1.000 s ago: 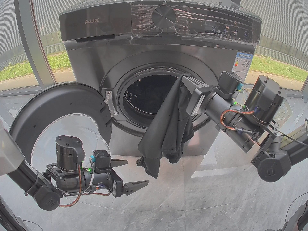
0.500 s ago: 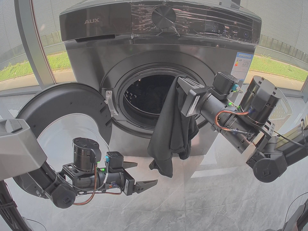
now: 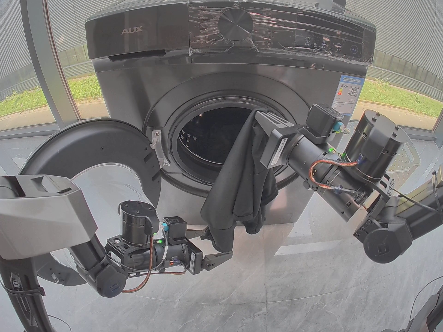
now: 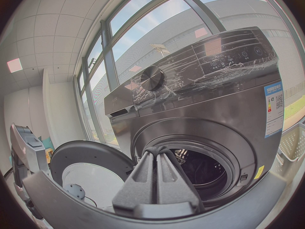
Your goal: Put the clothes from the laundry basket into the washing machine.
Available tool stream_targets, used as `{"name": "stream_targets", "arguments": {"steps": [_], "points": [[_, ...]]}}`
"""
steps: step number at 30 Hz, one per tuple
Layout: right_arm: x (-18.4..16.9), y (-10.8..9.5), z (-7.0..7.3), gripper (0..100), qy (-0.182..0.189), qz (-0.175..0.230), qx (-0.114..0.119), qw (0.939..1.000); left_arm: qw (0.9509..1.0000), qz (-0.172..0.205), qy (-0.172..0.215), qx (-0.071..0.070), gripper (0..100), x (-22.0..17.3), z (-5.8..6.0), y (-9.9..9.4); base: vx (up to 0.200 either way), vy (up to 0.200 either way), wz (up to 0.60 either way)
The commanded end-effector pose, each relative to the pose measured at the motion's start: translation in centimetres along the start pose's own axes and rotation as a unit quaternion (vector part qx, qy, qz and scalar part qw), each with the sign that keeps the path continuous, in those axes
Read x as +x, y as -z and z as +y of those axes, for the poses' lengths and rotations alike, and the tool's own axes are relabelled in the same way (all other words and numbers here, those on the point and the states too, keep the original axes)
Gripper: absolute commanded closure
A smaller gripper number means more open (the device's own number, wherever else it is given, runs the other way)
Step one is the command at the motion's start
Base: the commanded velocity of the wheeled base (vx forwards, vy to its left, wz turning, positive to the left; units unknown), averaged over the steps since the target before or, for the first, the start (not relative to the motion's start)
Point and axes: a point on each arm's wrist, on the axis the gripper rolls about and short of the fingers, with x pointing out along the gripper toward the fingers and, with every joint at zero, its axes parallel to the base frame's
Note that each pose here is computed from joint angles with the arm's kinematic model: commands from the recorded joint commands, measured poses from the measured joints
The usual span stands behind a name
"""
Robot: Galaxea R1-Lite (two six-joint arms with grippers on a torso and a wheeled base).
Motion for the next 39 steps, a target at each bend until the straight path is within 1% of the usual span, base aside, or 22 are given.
{"name": "stream_targets", "arguments": {"steps": [1, 8, 13, 15, 16, 17, 19, 22, 26, 28, 32, 35, 39], "points": [[0.0, 0.1, 0.1, 100, -0.001, 0.001, 0.000, 1.0000, 0.9996, 0.022, -0.002, -0.017, 0, 1.0, 0.5, 1.8, 0.000, 0.000, 0.00], [0.0, 0.0, 0.1, 100, -0.002, -0.001, 0.001, 1.0000, 0.9991, 0.035, -0.002, -0.023, 0, 2.3, 1.1, 3.0, 0.000, 0.000, 0.00], [-0.1, 0.0, 0.1, 100, -0.002, -0.001, 0.001, 1.0000, 0.9991, 0.034, -0.002, -0.024, 0, 3.5, 1.6, 3.3, 0.000, 0.000, 0.00], [-0.1, 0.0, 0.1, 100, -0.002, -0.001, 0.001, 1.0000, 0.9989, 0.036, -0.002, -0.029, 0, 3.8, 1.7, 3.5, 0.000, 0.000, 0.00], [-0.1, 0.0, 0.2, 100, -0.002, 0.000, 0.001, 1.0000, 0.9988, 0.034, 0.001, -0.035, 0, 4.1, 1.5, 3.5, 0.000, 0.000, 0.00], [-0.1, 0.0, 0.2, 100, -0.002, 0.000, 0.001, 1.0000, 0.9987, 0.034, 0.002, -0.038, 0, 4.1, 1.6, 3.5, 0.000, 0.000, 0.00], [-0.1, 0.1, 0.2, 100, -0.003, 0.000, 0.001, 1.0000, 0.9986, 0.033, 0.002, -0.041, 0, 4.4, 1.6, 3.5, 0.000, 0.000, 0.00], [-0.1, 0.1, 0.4, 100, -0.005, 0.001, 0.001, 1.0000, 0.9990, 0.023, 0.001, -0.039, 0, 4.9, 1.9, 3.3, 0.000, 0.000, 0.00], [-0.1, 0.1, 0.4, 100, -0.005, 0.001, 0.002, 1.0000, 0.9990, 0.020, -0.002, -0.039, 0, 5.5, 2.4, 3.4, 0.000, 0.000, 0.00], [-0.2, 0.1, 0.7, 100, -0.009, 0.002, 0.003, 1.0000, 0.9991, 0.020, -0.004, -0.038, 0, 5.8, 2.6, 3.6, 0.000, 0.000, 0.00], [-0.2, 0.1, 0.8, 100, -0.010, 0.002, 0.003, 0.9999, 0.9991, 0.015, -0.008, -0.039, 0, 5.7, 3.0, 3.6, 0.000, 0.000, 0.00], [-0.2, 0.1, 0.9, 100, -0.011, 0.001, 0.004, 0.9999, 0.9992, 0.008, -0.010, -0.037, 0, 6.2, 3.2, 3.6, 0.000, 0.000, 0.00], [-0.2, 0.1, 1.0, 100, -0.013, 0.002, 0.004, 0.9999, 0.9990, -0.012, -0.032, -0.031, 0, 7.1, 3.8, 3.3, 0.000, 0.000, 0.00]]}}
